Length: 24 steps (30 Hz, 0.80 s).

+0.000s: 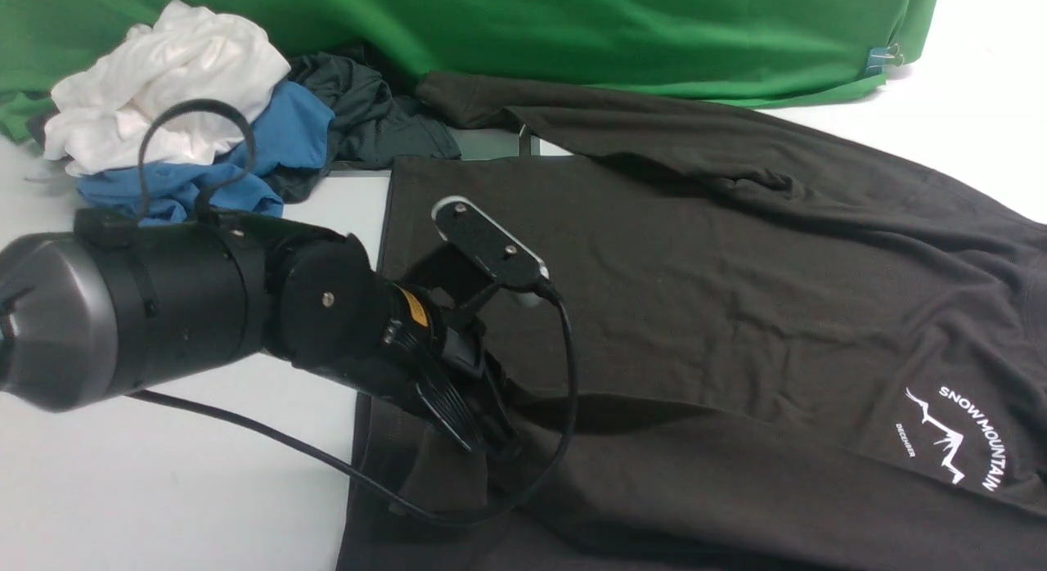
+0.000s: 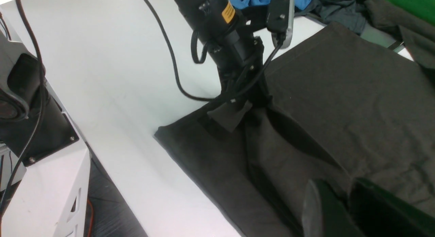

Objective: Fold a long-sleeved shirt on a white desktop.
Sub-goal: 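Fold the left side of the black T-shirt inward over its body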

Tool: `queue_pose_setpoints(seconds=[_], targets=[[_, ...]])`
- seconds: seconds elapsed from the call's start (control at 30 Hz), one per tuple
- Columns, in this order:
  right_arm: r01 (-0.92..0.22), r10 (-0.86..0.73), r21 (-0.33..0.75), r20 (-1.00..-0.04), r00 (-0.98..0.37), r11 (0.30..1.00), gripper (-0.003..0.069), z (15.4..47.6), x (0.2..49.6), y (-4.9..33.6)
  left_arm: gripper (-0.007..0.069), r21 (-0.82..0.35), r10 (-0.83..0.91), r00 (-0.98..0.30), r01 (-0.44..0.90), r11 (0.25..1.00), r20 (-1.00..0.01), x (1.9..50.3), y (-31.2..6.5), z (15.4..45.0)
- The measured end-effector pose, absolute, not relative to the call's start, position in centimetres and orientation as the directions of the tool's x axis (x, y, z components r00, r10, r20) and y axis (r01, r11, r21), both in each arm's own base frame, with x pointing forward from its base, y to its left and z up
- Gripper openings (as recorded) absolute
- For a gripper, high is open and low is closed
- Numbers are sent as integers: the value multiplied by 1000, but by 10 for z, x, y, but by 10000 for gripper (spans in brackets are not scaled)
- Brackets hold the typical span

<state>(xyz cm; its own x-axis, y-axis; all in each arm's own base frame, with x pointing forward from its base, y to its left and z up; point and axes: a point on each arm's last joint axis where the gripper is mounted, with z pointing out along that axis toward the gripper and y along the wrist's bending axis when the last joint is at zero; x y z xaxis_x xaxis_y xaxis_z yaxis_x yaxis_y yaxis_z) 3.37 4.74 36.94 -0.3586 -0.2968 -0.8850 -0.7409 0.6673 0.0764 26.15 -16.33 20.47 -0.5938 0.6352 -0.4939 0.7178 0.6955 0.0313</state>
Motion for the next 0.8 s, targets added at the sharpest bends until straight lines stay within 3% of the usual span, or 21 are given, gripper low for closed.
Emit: queue_pose_setpoints(seconds=[0.1,0.23,0.27,0.3,0.4,0.5,0.6,0.7,0.8], targets=[[-741,-296,78,-885,-359,666,135,369,34,47,140,36,620,-604,701,712,-500,266,-157,205],[-742,-296,79,-885,-360,666,135,369,34,48,311,97,632,-558,704,704,-537,274,-152,207],[-742,-296,79,-885,-360,666,135,369,34,48,311,100,635,-556,705,702,-536,274,-152,207],[-742,-296,80,-885,-361,666,135,369,33,48,367,138,651,-524,711,689,-549,277,-152,208],[-745,-291,90,-885,-365,661,135,369,33,48,431,286,719,-398,724,628,-570,287,-149,212],[-749,-282,106,-884,-372,654,135,370,32,49,436,384,748,-309,707,594,-588,296,-144,217],[-754,-273,125,-884,-380,645,135,370,31,50,396,437,737,-269,661,609,-620,307,-133,222],[-757,-266,139,-883,-386,638,135,370,30,51,315,438,717,-297,627,644,-630,313,-120,223],[-758,-261,146,-883,-389,635,138,371,30,51,206,351,668,-422,612,708,-613,312,-111,222]])
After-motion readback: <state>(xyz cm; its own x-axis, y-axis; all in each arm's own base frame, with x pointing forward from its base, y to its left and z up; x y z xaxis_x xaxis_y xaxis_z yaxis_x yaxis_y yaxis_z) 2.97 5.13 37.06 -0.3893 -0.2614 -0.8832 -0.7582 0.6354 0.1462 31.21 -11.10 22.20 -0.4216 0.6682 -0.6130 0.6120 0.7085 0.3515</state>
